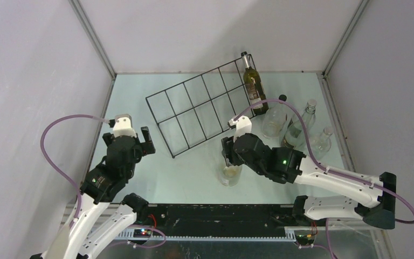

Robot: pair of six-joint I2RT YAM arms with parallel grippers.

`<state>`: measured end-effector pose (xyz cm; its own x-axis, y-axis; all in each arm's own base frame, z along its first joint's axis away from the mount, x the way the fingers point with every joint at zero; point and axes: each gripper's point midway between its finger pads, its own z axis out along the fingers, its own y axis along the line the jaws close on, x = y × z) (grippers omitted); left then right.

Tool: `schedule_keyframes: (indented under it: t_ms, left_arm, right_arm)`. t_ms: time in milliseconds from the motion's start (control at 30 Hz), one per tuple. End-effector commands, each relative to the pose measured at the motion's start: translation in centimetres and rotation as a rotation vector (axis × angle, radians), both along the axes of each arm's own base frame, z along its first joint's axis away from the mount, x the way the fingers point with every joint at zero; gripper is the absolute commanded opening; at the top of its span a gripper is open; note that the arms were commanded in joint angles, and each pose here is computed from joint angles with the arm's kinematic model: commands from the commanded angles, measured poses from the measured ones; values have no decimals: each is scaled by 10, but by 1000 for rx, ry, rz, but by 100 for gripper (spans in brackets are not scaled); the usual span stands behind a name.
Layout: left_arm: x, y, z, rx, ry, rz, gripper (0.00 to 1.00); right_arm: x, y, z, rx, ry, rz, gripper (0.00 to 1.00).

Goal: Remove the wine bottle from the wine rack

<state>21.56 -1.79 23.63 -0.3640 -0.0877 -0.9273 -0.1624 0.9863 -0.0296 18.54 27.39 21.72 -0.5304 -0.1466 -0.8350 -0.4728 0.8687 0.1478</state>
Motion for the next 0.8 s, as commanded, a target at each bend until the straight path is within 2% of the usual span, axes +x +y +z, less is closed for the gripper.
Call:
schedule_keyframes:
  t_ms: [0,400,667,733,767]
  left_arm:
    - [3,5,2,22,-14,22,100]
    - [4,5,0,27,-10,25,100]
    - [5,5,0,29,-9,25,100]
    - [5,5,0,31,-8,26,100]
    - [5,5,0,32,-7,26,100]
  right_arm:
    - [6,4,4,12,-31,-26,57]
    - [9,5,1,-7,-38,-29,41]
    - [10,1,3,-15,-50,-40,7]
    - [12,-4,4,-23,-60,-55,0]
    - [13,-8,5,-31,-68,-66,0]
